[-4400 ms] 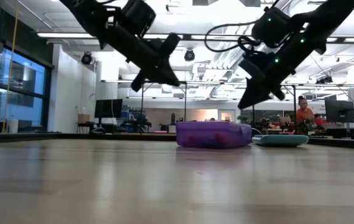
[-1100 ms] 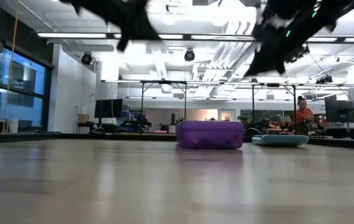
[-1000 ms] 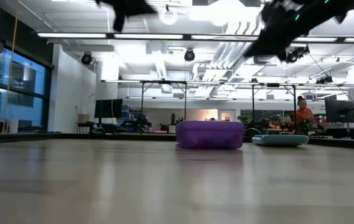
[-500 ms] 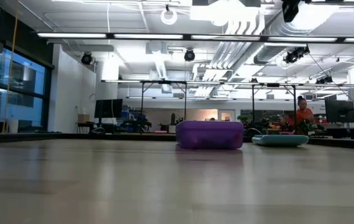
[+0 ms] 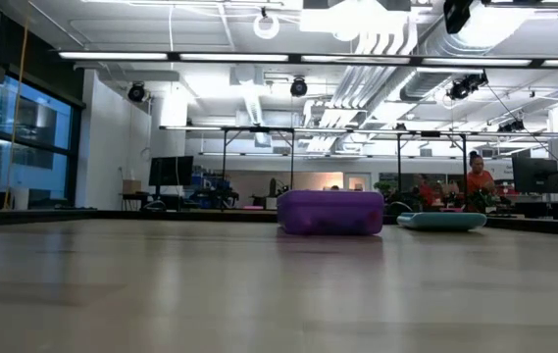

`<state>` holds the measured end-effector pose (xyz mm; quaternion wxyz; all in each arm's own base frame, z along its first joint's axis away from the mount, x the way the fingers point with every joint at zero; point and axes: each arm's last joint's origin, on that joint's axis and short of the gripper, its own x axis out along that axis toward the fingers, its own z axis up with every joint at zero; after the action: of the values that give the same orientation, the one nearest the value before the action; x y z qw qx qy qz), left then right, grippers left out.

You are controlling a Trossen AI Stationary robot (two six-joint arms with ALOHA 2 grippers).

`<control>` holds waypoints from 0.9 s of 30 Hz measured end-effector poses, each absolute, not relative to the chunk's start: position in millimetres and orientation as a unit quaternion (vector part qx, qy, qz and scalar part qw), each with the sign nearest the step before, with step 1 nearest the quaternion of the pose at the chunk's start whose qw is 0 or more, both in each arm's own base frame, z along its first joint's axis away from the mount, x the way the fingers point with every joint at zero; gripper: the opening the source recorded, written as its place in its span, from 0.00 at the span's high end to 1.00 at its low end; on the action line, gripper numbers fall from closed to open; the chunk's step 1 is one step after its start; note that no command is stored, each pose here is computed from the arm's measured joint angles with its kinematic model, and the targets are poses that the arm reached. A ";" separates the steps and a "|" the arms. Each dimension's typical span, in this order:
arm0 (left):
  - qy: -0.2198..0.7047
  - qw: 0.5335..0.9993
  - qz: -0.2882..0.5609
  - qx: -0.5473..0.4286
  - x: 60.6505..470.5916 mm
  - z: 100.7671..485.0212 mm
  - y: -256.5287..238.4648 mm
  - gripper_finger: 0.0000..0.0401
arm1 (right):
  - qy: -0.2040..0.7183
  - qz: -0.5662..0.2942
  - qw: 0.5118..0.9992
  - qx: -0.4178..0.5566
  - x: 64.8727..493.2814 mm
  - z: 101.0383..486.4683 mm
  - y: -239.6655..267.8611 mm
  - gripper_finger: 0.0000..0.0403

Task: Pack school essentials
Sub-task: Return to Home Position

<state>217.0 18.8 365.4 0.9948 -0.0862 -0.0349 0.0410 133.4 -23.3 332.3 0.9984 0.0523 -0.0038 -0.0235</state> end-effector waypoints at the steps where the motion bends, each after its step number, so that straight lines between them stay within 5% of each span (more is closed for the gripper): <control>1: -0.036 0.994 0.044 -0.090 213.8 359.5 21.3 1.00 | -0.004 -0.020 0.998 0.053 133.4 332.3 -23.1 1.00; 27: -0.141 0.967 0.112 -0.181 106.3 236.2 7.8 1.00 | 0.026 -0.027 0.994 0.103 133.3 326.2 -23.5 1.00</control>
<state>106.3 7.8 236.2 0.9668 -0.1807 -0.1412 0.1124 133.3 -23.5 326.2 0.9940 0.1030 0.0261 -0.0271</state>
